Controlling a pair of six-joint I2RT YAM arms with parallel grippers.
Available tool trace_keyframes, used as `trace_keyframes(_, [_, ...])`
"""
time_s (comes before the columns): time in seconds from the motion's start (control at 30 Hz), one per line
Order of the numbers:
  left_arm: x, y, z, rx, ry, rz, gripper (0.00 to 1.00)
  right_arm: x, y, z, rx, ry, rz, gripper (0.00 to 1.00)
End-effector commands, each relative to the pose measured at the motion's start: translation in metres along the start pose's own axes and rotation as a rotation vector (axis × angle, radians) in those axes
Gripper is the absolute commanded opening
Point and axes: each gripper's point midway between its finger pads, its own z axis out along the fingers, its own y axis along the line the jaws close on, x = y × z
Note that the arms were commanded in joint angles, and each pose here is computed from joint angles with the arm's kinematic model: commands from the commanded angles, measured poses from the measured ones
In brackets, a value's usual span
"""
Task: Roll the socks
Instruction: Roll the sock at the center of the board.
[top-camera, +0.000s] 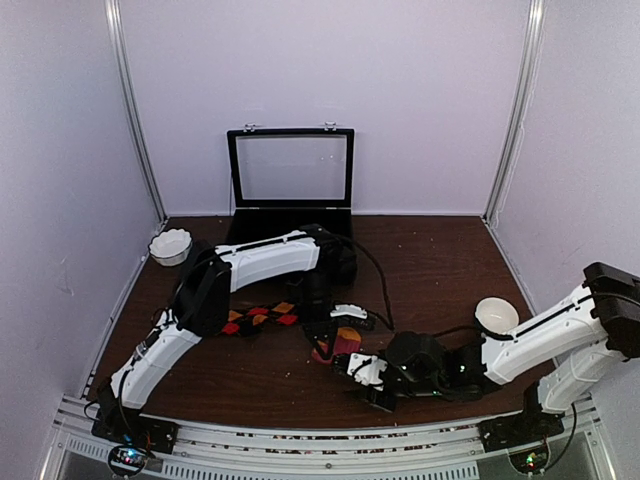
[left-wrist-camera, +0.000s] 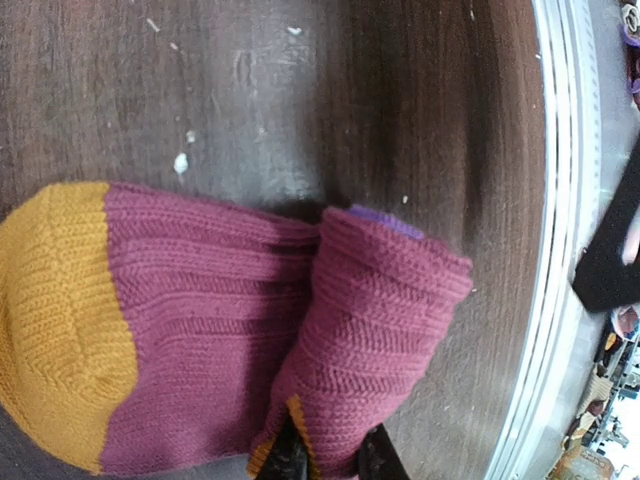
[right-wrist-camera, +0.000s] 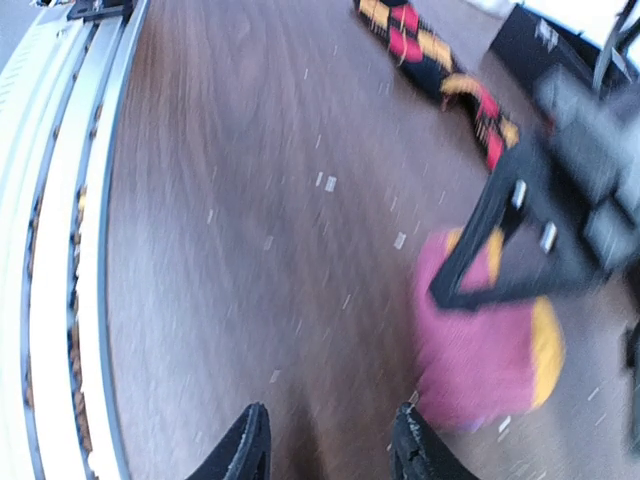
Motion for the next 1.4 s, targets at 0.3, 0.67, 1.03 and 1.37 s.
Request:
trace_keyframes(0.3, [0.021, 0.022, 0.03, 0.004, 0.093, -0.033, 0.01, -0.011, -0.037, 0.041, 0.084, 0.088, -0.21, 0.41])
trace_keyframes(0.67, [0.02, 0.022, 0.03, 0.008, 0.087, -0.023, 0.02, -0.01, -0.055, 0.045, 0.131, 0.102, -0.23, 0.4])
trace_keyframes(1.03, [0.009, 0.024, 0.013, -0.03, -0.002, -0.001, 0.24, 0.04, -0.06, 0.059, 0.1, 0.19, -0.054, 0.28])
trace_keyframes(1.37, [-0.01, 0.023, -0.103, -0.289, -0.347, 0.051, 0.39, 0.067, -0.056, 0.052, 0.042, 0.185, 0.243, 0.14])
